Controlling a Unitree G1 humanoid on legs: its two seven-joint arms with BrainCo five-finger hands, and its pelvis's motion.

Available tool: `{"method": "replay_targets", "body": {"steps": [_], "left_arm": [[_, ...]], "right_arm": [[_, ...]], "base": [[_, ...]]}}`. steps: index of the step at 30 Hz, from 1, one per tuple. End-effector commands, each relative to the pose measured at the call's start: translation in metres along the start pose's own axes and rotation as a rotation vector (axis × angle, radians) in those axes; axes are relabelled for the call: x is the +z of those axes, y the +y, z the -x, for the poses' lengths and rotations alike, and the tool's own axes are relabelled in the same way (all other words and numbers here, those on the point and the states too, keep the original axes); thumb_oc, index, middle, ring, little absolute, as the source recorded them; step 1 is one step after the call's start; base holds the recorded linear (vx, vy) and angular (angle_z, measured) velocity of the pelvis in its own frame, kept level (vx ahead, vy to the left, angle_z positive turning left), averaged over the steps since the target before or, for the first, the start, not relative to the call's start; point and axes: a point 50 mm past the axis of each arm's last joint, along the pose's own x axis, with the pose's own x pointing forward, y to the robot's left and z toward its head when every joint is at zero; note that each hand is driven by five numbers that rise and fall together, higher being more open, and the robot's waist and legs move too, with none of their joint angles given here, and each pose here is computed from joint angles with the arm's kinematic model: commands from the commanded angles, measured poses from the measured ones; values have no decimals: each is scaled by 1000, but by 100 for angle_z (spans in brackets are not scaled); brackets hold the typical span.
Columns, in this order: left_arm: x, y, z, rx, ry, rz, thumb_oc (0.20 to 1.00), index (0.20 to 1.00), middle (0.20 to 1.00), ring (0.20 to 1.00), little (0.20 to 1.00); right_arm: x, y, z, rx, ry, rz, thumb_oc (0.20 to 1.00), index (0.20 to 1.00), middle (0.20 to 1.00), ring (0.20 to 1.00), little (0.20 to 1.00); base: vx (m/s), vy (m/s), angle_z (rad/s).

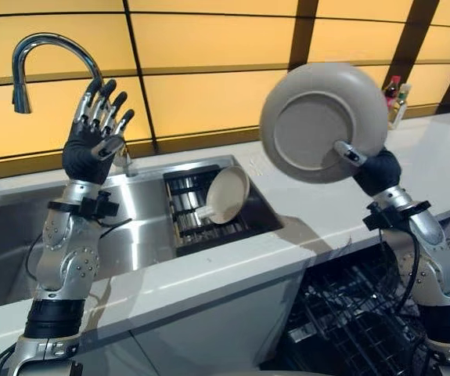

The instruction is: Pick up plates and place into dishwasher.

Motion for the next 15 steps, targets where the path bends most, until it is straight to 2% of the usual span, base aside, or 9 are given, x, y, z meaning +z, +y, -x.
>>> {"method": "replay_targets", "body": {"steps": [1,10,15], "left_arm": [[18,13,-1,23,-74,-106,1000,1000,1000,1000,1000],[31,39,9,109,-60,-186,1000,1000,1000,1000,1000],[40,54,14,148,-60,-226,1000,1000,1000,1000,1000]], "right_arm": [[29,-26,10,-122,-107,161,200,200,200,200,200],[21,-73,51,-440,13,308,200,200,200,200,200],[12,-98,89,-622,107,348,200,200,200,200,200]], "base": [[9,-20,-13],[8,-32,-16],[9,-41,-14]]}}
